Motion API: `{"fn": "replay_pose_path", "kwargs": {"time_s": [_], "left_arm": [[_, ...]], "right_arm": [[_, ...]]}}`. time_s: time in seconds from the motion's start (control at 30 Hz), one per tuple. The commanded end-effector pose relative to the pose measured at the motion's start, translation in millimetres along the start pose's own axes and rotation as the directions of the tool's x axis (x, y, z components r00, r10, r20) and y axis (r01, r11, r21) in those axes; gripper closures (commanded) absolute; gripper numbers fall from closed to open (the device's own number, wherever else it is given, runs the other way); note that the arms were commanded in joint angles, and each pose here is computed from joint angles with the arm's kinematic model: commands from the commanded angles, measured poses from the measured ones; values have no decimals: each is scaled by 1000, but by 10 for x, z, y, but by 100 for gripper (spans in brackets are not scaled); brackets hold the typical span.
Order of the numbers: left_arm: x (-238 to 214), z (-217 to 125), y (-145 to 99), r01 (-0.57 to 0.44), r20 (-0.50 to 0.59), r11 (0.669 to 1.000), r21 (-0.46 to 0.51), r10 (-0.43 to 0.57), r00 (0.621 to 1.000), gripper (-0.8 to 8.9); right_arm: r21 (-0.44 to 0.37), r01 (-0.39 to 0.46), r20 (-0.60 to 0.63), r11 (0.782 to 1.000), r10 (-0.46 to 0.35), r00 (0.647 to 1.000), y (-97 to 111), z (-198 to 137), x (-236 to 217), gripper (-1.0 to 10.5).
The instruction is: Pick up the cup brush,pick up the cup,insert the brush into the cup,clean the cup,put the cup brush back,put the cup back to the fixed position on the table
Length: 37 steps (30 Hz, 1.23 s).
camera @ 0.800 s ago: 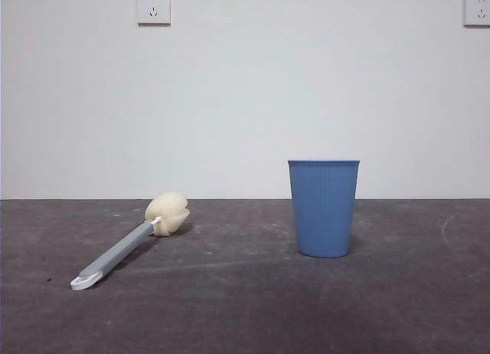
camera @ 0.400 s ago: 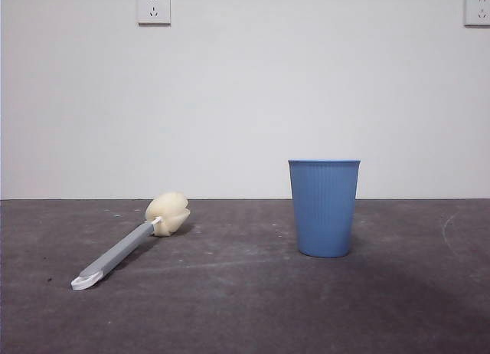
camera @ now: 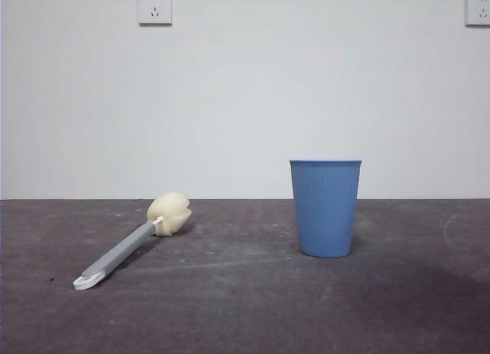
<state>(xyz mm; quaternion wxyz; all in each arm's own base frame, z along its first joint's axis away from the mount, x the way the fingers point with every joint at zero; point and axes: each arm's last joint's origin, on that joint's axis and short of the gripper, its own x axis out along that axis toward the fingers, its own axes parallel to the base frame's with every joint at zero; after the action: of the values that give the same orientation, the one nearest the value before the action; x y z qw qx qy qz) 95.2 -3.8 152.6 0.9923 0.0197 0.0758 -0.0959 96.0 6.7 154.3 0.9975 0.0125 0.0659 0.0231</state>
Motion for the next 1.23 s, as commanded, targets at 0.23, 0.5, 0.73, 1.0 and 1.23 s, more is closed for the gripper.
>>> {"fn": "replay_pose_path", "kwargs": {"time_s": [0.23, 0.5, 0.73, 1.0, 1.23], "left_arm": [[13, -42, 4, -4, -8, 1000, -9, 4, 1000, 817], [13, -42, 4, -4, -8, 1000, -9, 4, 1000, 817], [13, -42, 4, -4, -8, 1000, -10, 4, 1000, 817], [13, -42, 4, -4, -8, 1000, -9, 4, 1000, 817], [13, -42, 4, -4, -8, 1000, -10, 4, 1000, 817]], "right_arm": [[16, -19, -46, 1000, 20, 999, 3, -67, 6, 946], [20, -20, -41, 1000, 20, 999, 3, -61, 7, 946], [20, -19, -41, 1000, 20, 999, 3, -61, 7, 946], [20, -19, -41, 1000, 20, 999, 3, -61, 7, 946], [20, -19, -41, 1000, 20, 999, 3, -61, 7, 946]]}}
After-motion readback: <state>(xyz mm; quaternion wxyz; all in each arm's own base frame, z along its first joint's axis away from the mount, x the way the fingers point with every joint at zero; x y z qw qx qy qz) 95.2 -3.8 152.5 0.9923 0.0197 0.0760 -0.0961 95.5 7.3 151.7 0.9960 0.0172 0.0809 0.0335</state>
